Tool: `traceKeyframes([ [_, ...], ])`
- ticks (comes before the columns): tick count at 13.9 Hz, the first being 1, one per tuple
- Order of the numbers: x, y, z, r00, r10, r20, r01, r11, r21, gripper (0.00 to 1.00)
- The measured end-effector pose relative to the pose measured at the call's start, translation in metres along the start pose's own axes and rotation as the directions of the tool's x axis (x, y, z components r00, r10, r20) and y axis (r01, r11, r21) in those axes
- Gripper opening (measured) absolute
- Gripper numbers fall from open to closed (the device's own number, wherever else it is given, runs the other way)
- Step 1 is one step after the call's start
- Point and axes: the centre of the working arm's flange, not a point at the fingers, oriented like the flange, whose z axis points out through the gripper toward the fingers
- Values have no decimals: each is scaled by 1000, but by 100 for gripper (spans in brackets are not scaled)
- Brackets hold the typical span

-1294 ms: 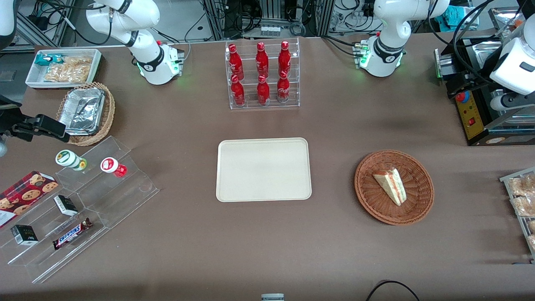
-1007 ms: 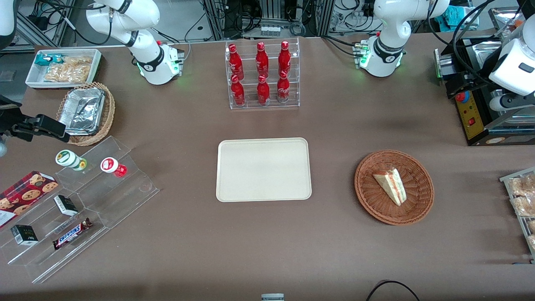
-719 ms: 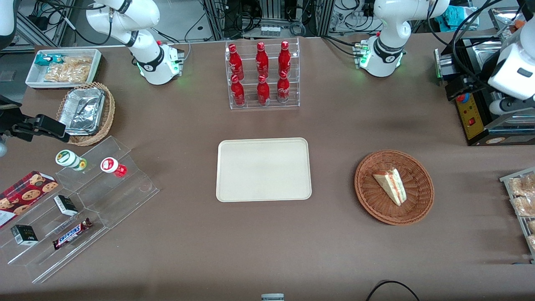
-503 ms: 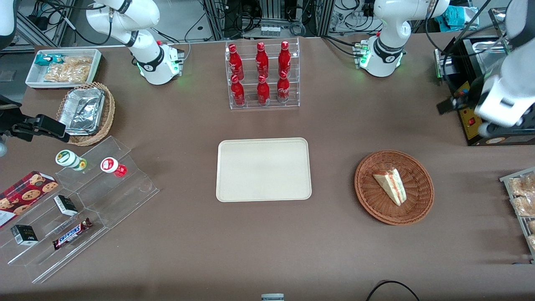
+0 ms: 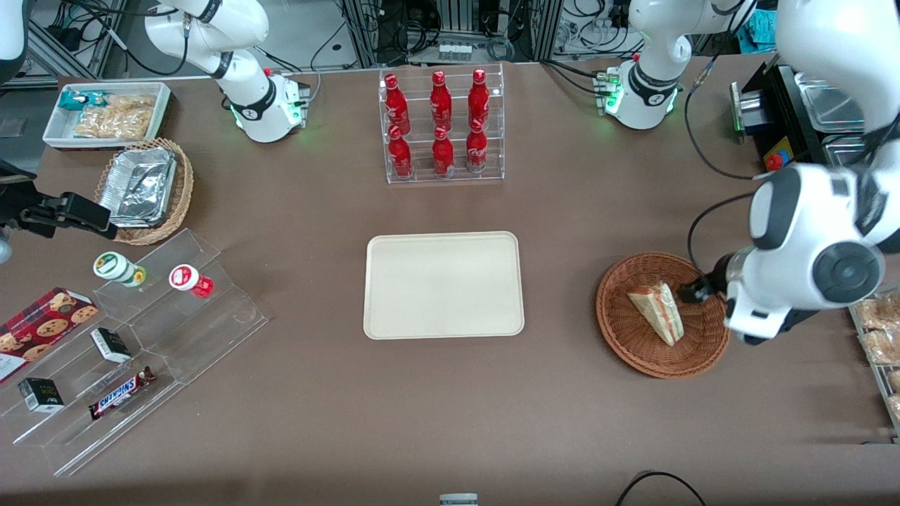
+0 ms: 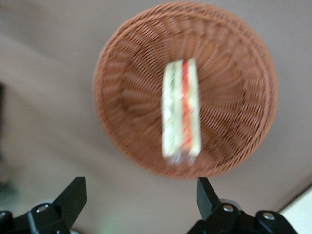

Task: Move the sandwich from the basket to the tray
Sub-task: 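Lower the left gripper and close it on the sandwich wedge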

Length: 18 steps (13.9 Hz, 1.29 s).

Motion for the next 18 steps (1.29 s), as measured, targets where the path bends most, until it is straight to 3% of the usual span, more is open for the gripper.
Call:
traceKeyframes([
  [3,22,22,39,997,-81,-7,81,994,-74,100],
  [6,27,29,79,995,-98,9,99,993,-71,100],
  [12,16,25,145,995,-99,2,99,992,-83,99],
  [14,15,23,151,995,-101,6,101,992,-80,87],
  [18,13,22,138,995,-100,-6,99,991,-86,43],
])
